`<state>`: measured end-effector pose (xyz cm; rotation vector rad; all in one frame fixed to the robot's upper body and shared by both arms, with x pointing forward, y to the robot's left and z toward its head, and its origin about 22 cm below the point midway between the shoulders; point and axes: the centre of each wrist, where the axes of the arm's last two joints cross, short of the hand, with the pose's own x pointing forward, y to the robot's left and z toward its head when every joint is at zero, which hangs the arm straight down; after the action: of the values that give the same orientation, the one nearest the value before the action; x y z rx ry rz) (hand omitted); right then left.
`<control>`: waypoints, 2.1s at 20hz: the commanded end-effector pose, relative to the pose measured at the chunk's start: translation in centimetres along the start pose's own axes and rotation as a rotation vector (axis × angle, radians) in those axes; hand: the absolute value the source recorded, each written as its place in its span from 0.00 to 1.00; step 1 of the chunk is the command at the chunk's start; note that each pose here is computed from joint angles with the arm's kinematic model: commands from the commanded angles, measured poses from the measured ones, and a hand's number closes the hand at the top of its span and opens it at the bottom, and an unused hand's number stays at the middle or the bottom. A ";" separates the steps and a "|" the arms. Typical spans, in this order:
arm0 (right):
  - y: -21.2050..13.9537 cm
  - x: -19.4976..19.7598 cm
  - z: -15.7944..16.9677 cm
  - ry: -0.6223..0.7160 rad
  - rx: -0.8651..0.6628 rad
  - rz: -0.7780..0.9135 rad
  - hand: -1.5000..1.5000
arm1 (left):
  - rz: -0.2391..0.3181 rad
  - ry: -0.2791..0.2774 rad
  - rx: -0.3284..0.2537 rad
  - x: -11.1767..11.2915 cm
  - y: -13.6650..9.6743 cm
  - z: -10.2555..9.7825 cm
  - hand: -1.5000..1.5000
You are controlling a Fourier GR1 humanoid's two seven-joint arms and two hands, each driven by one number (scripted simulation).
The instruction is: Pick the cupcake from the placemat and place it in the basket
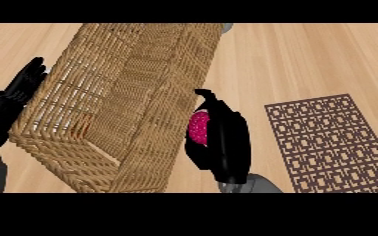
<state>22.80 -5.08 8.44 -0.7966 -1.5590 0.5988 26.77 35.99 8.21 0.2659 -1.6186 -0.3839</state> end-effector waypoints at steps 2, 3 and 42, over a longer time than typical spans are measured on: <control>-1.2 5.3 3.9 -0.099 -0.023 -0.208 1.00 | 0.123 -0.081 -0.134 0.7 -4.9 -1.8 0.50; -1.5 5.8 4.1 -0.091 -0.025 -0.197 1.00 | 0.138 -0.053 -0.131 -0.5 -4.7 -1.2 0.50; -6.3 9.9 -6.6 0.264 -0.517 -0.088 1.00 | 0.138 -0.103 -0.153 1.5 -8.7 -2.9 0.50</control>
<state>27.86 -2.29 20.89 -1.1812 -1.7112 0.1678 29.17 26.69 6.03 0.0158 -1.6908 -0.4135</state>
